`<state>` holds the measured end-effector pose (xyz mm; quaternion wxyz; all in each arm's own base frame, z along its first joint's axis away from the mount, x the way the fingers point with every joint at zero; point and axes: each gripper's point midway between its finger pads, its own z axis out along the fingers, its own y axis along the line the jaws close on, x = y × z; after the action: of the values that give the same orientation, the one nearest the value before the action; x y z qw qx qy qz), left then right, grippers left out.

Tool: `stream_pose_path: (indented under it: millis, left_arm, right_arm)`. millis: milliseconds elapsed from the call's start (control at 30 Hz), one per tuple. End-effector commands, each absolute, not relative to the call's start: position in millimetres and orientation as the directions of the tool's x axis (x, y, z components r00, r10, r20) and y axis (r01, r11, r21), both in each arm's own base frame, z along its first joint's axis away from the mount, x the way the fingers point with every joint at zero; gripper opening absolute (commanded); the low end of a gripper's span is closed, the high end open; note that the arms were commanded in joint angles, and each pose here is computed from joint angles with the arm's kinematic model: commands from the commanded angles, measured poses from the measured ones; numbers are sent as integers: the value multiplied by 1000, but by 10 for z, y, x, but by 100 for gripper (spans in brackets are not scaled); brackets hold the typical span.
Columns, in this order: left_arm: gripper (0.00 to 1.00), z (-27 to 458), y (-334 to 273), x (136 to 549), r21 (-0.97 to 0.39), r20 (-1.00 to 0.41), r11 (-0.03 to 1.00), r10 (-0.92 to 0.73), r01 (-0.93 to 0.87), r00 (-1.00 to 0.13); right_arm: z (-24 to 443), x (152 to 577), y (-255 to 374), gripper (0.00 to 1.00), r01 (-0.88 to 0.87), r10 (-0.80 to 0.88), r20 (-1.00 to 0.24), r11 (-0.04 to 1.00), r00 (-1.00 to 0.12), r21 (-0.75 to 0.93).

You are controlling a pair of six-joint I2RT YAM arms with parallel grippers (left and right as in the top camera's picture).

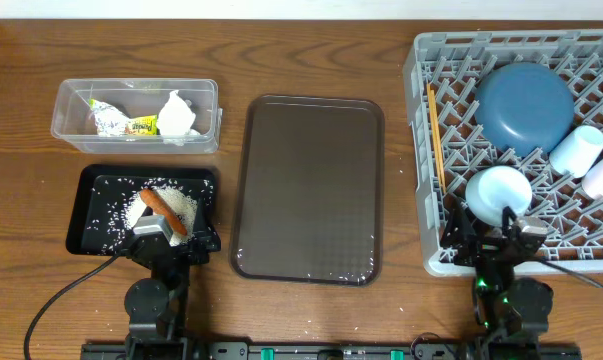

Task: Sort waste into correct bins and load items into the dishwasher rack

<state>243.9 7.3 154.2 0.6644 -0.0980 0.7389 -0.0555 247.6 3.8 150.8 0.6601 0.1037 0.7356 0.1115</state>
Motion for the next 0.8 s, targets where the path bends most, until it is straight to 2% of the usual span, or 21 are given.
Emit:
stream_pose_path:
  millis: [0,133,400,567,767]
  left_arm:
    - [97,1363,116,2435,-189,-970,977,-202,-101,-138]
    - [97,1363,116,2435,-189,-970,977,-202,-101,-138]
    - [97,1363,116,2435,-189,-970,977,-202,-101,-138]
    - [97,1363,116,2435,-189,-970,977,-202,-101,-138]
    - [97,1363,116,2435,-189,-970,977,-202,-101,-138]
  right_arm:
    - [1579,2462,42,99,-20,144,-987,989,-73,146]
    - [1568,2461,17,99,-9,89,-993,996,-75,89]
    - [1567,2462,3,99,-1,89,-993,996,-75,89]
    - [1567,2462,4,99,-12,-55,-996,998,-74,-54]
    - [1567,2461,17,99,-21,-75,-995,997,-73,-73]
